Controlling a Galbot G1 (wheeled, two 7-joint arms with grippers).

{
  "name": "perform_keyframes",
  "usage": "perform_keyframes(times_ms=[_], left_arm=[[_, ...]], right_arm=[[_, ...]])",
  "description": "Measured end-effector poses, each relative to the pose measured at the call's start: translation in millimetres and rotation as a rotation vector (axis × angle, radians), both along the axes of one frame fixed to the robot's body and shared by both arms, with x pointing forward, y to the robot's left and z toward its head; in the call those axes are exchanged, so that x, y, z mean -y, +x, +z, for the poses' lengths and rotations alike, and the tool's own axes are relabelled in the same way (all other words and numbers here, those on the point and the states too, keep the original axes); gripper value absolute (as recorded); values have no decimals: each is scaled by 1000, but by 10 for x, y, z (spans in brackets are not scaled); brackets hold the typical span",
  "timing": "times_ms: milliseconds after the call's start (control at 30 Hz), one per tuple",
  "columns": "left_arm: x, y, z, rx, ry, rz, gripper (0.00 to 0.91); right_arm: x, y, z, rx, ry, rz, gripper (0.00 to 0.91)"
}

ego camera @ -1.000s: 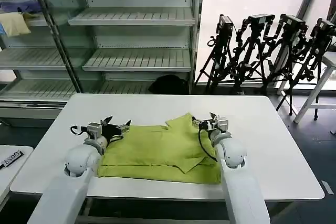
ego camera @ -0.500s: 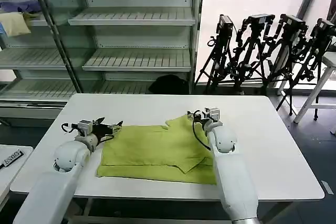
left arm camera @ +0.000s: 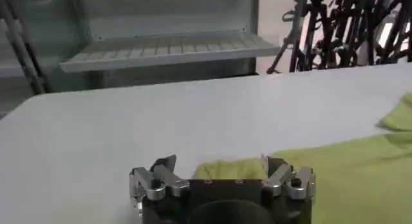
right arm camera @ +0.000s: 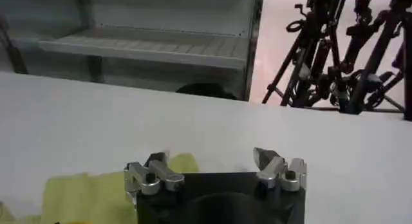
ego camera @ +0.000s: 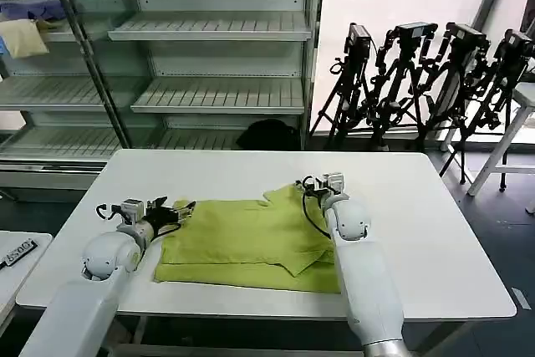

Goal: Fold and organize the clothes.

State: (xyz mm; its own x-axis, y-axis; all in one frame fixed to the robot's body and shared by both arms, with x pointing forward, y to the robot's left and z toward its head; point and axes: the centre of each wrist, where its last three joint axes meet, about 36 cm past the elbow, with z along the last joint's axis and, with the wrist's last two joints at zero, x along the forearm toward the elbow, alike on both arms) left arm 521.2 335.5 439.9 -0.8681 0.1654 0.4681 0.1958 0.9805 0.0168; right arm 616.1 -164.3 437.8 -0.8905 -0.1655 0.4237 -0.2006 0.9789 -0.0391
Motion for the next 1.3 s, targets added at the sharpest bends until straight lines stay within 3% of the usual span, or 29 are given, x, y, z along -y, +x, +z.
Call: perform_keyframes(times_ms=[300, 700, 800, 833, 867, 900, 933, 967, 1033, 1167, 1300], left_arm=[[-25, 59, -34, -9, -21, 11, 867], [-63, 64, -78, -21, -49, 24, 736], [-56, 66, -95, -24, -54, 25, 705], [-53, 68, -102, -26, -55, 26, 645], [-52, 68, -110, -27, -57, 26, 605], [-50, 69, -118, -29, -59, 25, 564], [-43, 70, -127, -30, -62, 25, 423], [-39, 69, -133, -31, -63, 24, 423], [-38, 68, -141, -32, -65, 25, 191], [-45, 70, -147, -33, -65, 26, 30], [-45, 69, -143, -33, -67, 25, 20]], right_arm=[[-57, 36, -6, -6, -9, 5, 907], [-97, -28, -83, -17, -22, 23, 907], [-115, -61, -97, -16, -29, 28, 725], [-121, -73, -105, -17, -31, 30, 625], [-125, -82, -113, -17, -33, 32, 433], [-129, -89, -119, -17, -34, 33, 363], [-131, -98, -126, -17, -36, 35, 302], [-132, -107, -131, -17, -39, 36, 181], [-138, -123, -140, -17, -44, 40, 0], [-153, -145, -144, -15, -50, 49, 0], [-161, -157, -144, -14, -53, 54, 0]])
